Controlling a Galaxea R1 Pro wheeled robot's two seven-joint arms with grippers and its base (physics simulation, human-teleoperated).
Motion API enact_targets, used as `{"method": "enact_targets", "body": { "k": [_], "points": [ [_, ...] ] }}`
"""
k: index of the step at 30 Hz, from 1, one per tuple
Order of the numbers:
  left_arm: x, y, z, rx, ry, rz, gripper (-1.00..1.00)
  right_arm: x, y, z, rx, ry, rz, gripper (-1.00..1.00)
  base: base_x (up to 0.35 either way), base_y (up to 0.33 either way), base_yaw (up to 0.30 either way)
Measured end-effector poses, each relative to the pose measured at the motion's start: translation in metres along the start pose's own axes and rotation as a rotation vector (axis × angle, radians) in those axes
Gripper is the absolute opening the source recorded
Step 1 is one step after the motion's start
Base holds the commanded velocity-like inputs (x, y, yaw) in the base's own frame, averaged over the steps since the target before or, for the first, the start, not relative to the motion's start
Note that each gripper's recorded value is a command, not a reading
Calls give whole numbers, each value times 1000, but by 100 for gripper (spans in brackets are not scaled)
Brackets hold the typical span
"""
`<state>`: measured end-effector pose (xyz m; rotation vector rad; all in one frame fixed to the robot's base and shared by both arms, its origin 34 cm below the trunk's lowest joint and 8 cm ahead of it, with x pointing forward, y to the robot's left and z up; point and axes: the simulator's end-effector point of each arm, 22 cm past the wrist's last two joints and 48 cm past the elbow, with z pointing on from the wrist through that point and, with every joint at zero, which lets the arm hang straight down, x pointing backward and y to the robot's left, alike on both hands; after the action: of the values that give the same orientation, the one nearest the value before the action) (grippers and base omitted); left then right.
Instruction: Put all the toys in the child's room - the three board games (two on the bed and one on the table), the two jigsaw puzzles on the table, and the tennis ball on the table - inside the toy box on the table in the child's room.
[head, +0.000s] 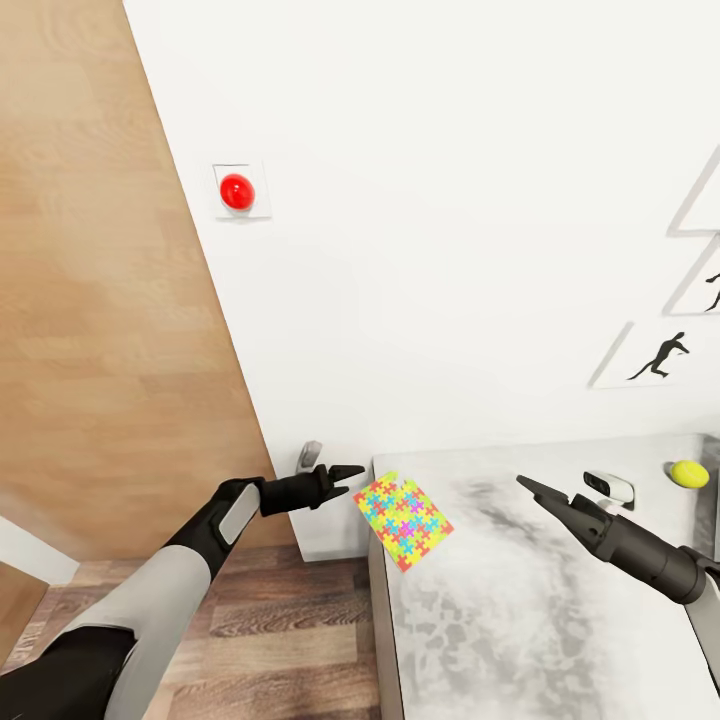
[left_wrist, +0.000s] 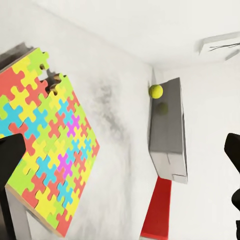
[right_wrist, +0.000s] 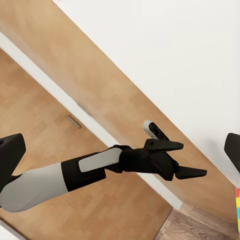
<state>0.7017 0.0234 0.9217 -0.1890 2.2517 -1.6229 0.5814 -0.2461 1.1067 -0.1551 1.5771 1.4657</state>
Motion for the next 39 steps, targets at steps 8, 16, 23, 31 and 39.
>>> {"method": "enact_targets", "body": {
  "k": [8,16,23,31,39],
  "points": [
    [-1,1,-1,-1,-2,0,100,0,0,0,1,-1,1,100,0,0,0],
    [-7,9,-11,-16,-12,-1,100,0,-1,0,3,-1,5,100,0,0,0],
    [-10,13,-18,-24,-17,-2,100,0,-1,0,4,-1,6,100,0,0,0],
    [-12,16,-21,-31,-20,-3,100,1,-2,0,6,-1,9,100,-13,29,0],
    [-13,16,-22,-32,-20,-3,100,0,-2,-1,8,-1,12,100,-51,145,0]
  ]
}}
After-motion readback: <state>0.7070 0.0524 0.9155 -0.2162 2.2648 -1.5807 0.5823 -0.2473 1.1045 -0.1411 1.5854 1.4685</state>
